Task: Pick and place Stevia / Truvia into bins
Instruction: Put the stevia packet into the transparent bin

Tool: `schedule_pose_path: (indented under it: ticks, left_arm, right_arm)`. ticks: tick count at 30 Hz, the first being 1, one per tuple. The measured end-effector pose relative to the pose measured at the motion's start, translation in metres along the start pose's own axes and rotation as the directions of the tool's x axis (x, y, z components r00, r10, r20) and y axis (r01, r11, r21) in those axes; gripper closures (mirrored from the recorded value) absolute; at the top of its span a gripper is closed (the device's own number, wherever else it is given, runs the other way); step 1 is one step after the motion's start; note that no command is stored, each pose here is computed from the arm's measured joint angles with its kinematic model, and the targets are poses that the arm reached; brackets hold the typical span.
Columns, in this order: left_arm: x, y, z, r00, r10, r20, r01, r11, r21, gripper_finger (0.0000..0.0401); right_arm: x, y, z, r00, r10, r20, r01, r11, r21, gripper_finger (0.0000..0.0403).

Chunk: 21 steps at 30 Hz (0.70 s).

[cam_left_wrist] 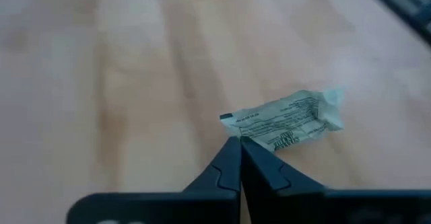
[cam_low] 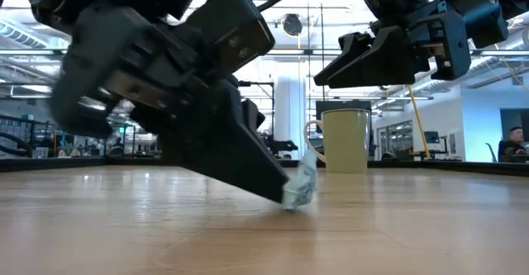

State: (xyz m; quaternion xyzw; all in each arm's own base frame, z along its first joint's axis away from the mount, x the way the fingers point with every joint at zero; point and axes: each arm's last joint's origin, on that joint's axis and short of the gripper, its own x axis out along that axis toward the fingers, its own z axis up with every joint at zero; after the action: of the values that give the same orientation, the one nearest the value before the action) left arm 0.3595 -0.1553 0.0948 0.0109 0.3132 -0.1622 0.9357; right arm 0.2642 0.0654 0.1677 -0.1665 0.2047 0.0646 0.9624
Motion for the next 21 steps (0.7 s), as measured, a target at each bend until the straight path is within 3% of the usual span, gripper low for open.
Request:
schedule_pose_path:
  ticks: [9, 16, 21]
  left_arm:
    - [-0.014, 0.018, 0.015, 0.996, 0.087, 0.007, -0.088, 0.995, 0.049, 0.0392]
    - [-0.046, 0.035, 0.035, 0.969, 0.244, -0.025, -0.243, 0.969, 0.054, 0.0394]
    - [-0.049, 0.029, 0.048, 0.998, -0.016, 0.056, 0.020, 0.996, -0.086, 0.0371]
  right_arm:
    - [0.000, 0.000, -0.001, 1.000, 0.002, -0.007, -0.001, 0.999, 0.035, 0.0234]
    - [0.000, 0.000, -0.001, 1.000, 0.003, -0.016, 0.001, 0.976, 0.219, 0.0234]
    - [0.000, 0.001, -0.003, 0.999, 0.008, -0.035, 0.000, 0.974, 0.228, 0.0234]
